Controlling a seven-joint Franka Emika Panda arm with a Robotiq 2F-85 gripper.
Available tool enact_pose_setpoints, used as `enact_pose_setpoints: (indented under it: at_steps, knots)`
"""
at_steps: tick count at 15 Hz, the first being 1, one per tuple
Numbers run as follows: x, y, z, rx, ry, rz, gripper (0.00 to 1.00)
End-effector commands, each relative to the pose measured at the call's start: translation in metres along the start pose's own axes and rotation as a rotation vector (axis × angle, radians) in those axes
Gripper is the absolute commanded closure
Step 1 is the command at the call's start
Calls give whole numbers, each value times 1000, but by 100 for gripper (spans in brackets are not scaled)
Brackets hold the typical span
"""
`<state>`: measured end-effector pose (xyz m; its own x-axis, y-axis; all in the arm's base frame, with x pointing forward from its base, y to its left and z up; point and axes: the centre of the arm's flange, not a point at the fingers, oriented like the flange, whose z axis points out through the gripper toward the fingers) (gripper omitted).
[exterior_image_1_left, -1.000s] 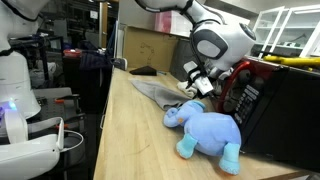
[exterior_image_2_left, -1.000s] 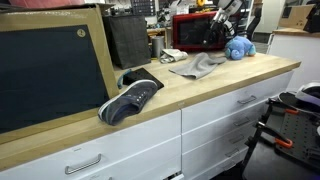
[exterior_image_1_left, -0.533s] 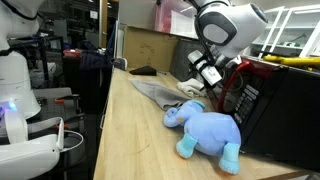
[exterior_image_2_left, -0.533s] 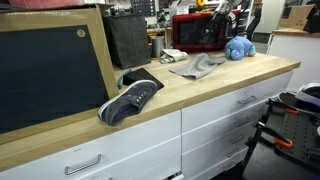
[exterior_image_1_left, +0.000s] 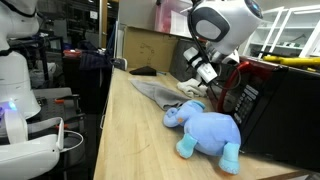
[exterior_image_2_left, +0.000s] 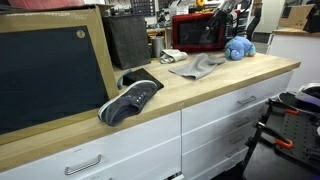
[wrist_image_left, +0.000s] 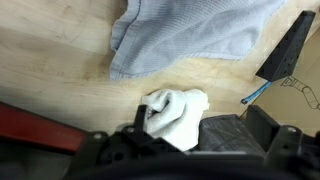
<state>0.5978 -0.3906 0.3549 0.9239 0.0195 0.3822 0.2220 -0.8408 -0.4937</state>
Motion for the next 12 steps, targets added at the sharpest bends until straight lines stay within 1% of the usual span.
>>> enact_pose_setpoints:
  at_steps: [1, 4, 6, 9, 12]
  knots:
    - [-1, 2, 0, 0, 0, 3, 0]
    - [-1, 2, 0, 0, 0, 3, 0]
    - [-10, -7, 6, 6, -8, 8, 0]
    - [-30, -41, 15, 42, -9, -2, 0]
    - [-43, -79, 12, 65, -4, -53, 0]
